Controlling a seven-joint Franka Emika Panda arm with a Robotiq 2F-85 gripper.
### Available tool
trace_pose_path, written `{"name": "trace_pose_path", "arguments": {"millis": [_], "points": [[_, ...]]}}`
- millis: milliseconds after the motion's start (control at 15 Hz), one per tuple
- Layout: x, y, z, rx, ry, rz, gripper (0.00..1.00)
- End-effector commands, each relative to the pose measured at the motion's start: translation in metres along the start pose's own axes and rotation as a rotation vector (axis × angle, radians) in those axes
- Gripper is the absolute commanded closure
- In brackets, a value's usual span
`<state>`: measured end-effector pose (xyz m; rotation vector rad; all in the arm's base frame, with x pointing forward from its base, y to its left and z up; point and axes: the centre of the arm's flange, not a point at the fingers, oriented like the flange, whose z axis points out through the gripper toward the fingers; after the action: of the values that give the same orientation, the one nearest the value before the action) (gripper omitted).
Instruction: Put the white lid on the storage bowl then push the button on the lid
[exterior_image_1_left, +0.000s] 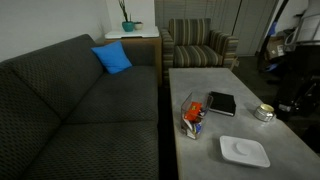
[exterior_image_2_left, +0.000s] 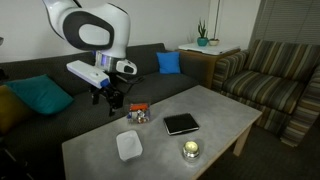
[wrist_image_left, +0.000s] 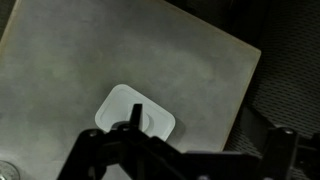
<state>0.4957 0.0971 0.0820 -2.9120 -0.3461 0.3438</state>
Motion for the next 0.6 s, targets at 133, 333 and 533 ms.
{"name": "trace_pose_path", "arguments": {"millis": [133,333,533], "points": [[0.011,0.014,0.023,0.022,-0.017,0.008,0.0],[0.012,0.008,0.017,0.02,-0.008,0.003,0.0],[0.013,0.007,0.017,0.02,-0.008,0.003,0.0]]}}
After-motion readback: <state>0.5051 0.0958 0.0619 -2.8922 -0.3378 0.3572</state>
